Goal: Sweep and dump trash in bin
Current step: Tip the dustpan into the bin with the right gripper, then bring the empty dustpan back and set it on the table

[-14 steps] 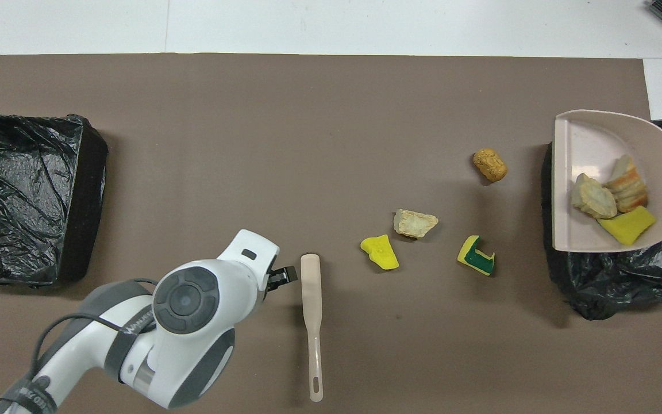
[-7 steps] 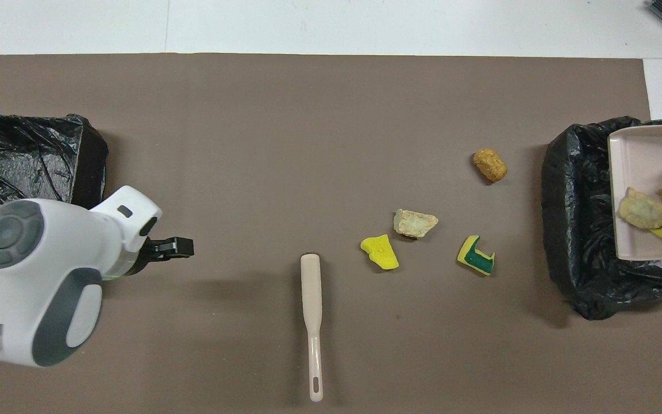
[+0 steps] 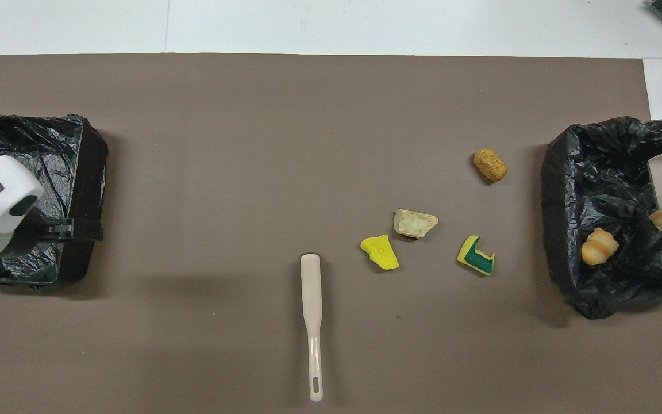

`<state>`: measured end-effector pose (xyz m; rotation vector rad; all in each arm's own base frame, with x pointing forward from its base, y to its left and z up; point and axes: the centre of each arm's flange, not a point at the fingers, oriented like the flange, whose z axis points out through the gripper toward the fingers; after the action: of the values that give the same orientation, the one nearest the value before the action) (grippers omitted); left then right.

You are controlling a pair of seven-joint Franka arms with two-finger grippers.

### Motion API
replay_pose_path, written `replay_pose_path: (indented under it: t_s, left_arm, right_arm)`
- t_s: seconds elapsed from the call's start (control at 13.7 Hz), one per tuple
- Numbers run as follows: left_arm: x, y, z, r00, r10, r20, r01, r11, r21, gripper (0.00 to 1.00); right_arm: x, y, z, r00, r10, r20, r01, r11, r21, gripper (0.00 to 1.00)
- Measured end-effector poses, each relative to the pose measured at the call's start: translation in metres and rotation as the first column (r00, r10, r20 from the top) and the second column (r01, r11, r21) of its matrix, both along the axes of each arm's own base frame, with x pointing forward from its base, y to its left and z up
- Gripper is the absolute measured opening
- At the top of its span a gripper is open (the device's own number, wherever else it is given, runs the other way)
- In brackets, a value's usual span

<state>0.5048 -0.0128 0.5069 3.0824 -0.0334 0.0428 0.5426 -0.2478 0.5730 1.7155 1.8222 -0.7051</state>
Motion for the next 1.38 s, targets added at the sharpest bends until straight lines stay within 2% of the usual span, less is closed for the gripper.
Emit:
replay_pose_path:
  t_s: [0.29,0.66,1.02,1.38]
  left_arm:
    - [0.008,0.004,0.064,1.000,-0.013,0.008,0.013,1.000,0.007,1.00]
    - [0.007,-0.001,0.132,0.999,-0.037,0.025,0.036,0.998,0.044,1.00]
    - [0.008,0.000,0.134,0.999,-0.035,0.012,0.034,0.998,0.044,1.00]
    - [0.007,-0.005,0.136,0.999,-0.045,0.000,0.045,0.998,0.044,1.00]
  right_arm:
    - [-0.002,0.010,0.005,0.997,0.056,-0.061,-0.065,0.988,-0.138,0.31]
    - [0.008,0.041,0.019,0.979,0.148,-0.138,-0.186,0.929,-0.321,0.31]
    - [0.000,0.052,0.050,0.977,0.168,-0.132,-0.209,0.887,-0.412,0.31]
    - [-0.004,0.054,0.054,0.978,0.168,-0.121,-0.203,0.891,-0.406,0.31]
